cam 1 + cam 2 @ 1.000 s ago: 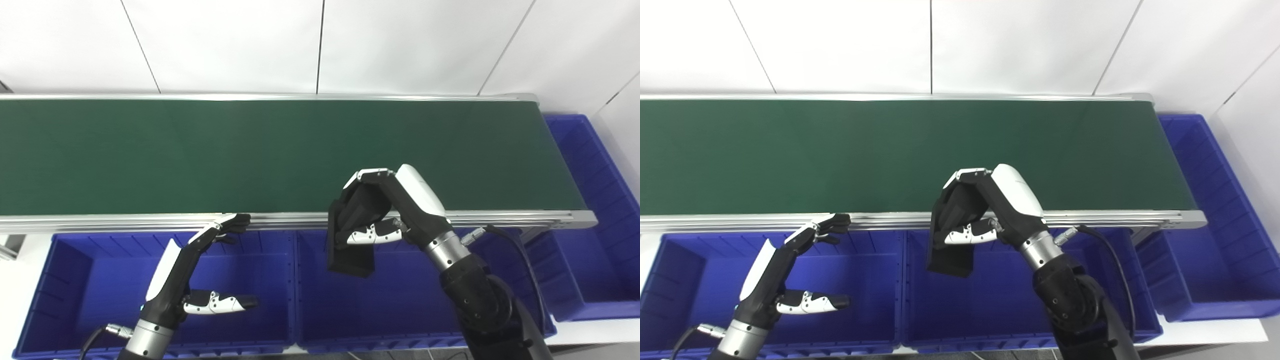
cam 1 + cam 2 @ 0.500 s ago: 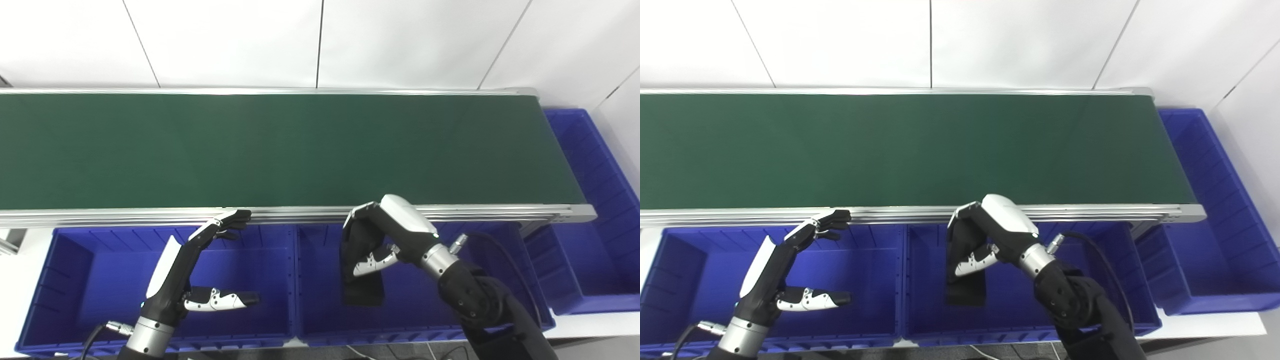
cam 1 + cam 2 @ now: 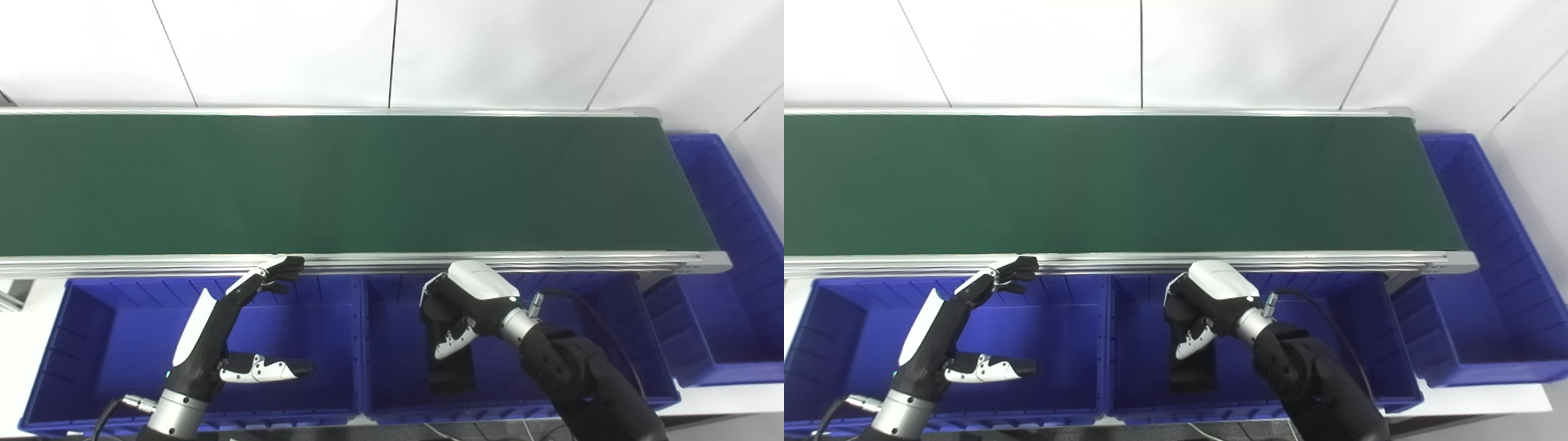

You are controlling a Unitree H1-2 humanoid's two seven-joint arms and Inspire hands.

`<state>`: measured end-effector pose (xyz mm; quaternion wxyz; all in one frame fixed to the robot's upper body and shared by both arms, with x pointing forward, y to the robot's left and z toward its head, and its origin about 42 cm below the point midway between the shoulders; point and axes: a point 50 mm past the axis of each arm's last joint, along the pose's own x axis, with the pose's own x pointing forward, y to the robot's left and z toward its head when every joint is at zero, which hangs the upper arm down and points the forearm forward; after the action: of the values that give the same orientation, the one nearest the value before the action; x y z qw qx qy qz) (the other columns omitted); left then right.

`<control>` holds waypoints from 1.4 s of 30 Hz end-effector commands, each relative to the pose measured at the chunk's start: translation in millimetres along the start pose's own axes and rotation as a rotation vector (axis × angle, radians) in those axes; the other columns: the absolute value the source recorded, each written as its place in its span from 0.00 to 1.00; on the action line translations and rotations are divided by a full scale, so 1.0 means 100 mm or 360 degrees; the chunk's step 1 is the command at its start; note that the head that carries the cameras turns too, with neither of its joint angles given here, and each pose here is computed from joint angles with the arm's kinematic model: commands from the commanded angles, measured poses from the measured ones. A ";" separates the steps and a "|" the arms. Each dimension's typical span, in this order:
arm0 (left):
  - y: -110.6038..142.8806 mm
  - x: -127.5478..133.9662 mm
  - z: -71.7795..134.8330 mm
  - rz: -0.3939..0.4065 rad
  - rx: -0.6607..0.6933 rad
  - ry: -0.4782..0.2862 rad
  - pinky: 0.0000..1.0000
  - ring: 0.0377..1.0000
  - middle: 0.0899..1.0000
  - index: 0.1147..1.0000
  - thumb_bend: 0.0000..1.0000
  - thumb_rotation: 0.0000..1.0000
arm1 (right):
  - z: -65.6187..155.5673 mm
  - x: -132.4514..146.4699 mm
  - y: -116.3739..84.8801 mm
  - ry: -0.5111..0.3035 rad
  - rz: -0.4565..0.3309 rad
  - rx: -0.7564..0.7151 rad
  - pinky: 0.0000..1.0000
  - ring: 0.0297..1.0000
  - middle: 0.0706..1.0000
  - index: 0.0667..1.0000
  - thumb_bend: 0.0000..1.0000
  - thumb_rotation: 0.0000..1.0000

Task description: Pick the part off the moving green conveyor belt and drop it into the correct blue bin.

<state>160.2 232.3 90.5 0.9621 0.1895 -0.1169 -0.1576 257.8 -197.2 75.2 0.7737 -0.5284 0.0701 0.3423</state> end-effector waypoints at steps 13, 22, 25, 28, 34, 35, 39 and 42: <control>0.03 0.02 0.08 0.0016 0.0016 -0.0081 0.67 0.74 0.77 0.78 0.96 0.49 | 0.03 -0.13 -0.19 -0.0078 -0.0072 0.0021 0.66 0.77 0.78 0.68 0.78 0.23; 0.04 0.01 0.09 0.0013 0.0012 -0.0083 0.67 0.74 0.77 0.78 0.96 0.48 | 0.09 -0.31 -0.24 -0.0079 -0.0065 0.0015 0.78 0.85 0.85 0.78 0.88 0.40; 0.05 0.01 0.09 0.0016 0.0013 -0.0084 0.67 0.74 0.77 0.78 0.96 0.48 | 0.09 -0.35 -0.25 -0.0098 -0.0075 0.0020 0.78 0.84 0.84 0.77 0.89 0.39; 0.05 0.01 0.08 0.0015 0.0004 -0.0080 0.67 0.73 0.77 0.78 0.96 0.48 | 0.09 -0.39 -0.25 -0.0144 -0.0109 0.0104 0.74 0.81 0.82 0.77 0.90 0.36; 0.03 0.01 0.05 -0.0005 -0.0005 -0.0058 0.66 0.73 0.77 0.78 0.97 0.49 | 0.06 -0.48 -0.23 -0.0241 -0.0167 0.0497 0.66 0.78 0.83 0.83 0.92 0.35; 0.02 0.01 0.04 -0.0018 -0.0003 -0.0041 0.66 0.74 0.77 0.78 0.97 0.49 | 0.05 -0.49 -0.21 -0.0262 -0.0181 0.0553 0.66 0.78 0.84 0.85 0.92 0.36; 0.00 0.00 0.03 -0.0045 -0.0016 0.0009 0.64 0.74 0.78 0.79 0.97 0.46 | 0.02 -0.54 -0.16 -0.0296 -0.0217 0.0712 0.67 0.79 0.85 0.90 0.92 0.45; -0.02 0.00 0.03 -0.0056 -0.0008 0.0023 0.64 0.74 0.79 0.80 0.97 0.47 | 0.00 -0.57 -0.12 -0.0309 -0.0237 0.0811 0.74 0.83 0.88 0.92 0.94 0.47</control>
<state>158.4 231.4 85.7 0.9618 0.1917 -0.0905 -0.1731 220.1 -227.7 101.5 0.8999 -0.2982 0.0790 0.3084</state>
